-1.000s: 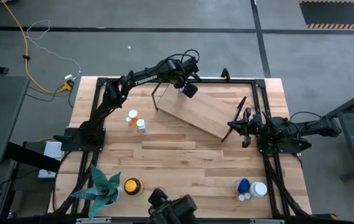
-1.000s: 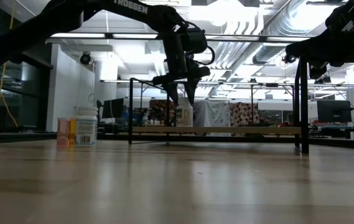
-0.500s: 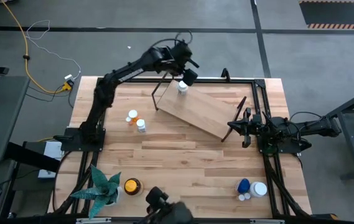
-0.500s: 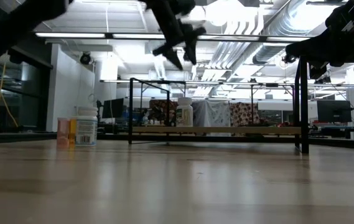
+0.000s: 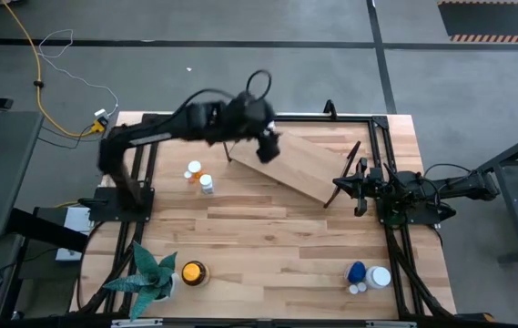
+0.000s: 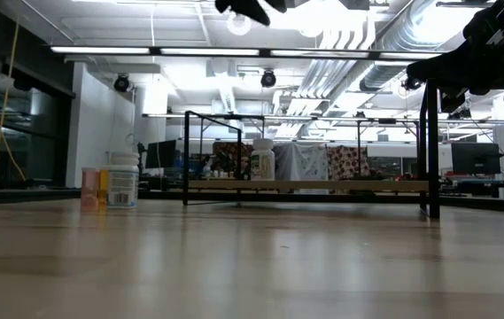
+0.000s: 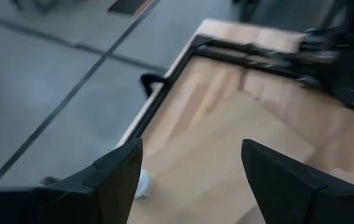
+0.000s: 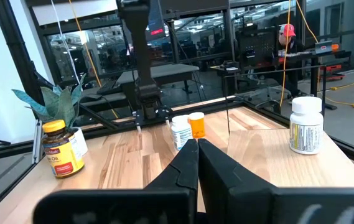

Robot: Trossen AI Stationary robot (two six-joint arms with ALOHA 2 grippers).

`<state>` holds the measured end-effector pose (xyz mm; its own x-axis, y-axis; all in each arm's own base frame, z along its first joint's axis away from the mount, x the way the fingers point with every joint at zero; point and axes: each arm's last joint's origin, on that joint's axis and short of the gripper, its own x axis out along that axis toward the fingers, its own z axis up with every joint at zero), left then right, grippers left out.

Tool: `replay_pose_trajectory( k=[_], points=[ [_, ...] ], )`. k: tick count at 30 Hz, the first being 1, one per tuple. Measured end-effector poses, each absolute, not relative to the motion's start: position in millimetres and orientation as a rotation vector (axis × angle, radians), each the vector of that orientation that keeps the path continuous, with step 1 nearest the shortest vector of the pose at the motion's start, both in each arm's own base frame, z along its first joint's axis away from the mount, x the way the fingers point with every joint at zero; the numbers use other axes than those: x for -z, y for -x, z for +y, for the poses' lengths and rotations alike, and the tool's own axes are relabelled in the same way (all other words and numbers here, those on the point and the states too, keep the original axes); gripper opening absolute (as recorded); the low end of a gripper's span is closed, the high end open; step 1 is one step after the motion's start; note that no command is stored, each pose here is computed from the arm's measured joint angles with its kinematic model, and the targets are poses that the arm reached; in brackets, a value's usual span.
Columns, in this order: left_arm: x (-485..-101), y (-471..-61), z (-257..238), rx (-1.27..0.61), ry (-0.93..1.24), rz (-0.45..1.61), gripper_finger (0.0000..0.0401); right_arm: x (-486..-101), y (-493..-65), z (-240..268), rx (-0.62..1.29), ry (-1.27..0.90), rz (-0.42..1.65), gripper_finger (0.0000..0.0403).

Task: Pick and place medicine bottles onto shelf by color
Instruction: Put the top white pill bottle on the shelf

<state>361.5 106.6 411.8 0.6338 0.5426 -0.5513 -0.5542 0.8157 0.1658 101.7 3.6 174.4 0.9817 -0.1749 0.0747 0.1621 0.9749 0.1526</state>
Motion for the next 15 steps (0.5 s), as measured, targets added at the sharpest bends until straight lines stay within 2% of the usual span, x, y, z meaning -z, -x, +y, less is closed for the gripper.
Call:
replay_pose_trajectory(
  k=[5, 15],
  points=[
    [-379, -329, 78, -0.546, 0.024, 0.528, 0.0264, -174, -102, 4, 0.170, -0.146, -0.088, 0.0000],
    [-270, -231, 30, -0.427, 0.143, 0.355, 0.0264, -174, -102, 4, 0.170, -0.146, -0.088, 0.0000]
  ],
)
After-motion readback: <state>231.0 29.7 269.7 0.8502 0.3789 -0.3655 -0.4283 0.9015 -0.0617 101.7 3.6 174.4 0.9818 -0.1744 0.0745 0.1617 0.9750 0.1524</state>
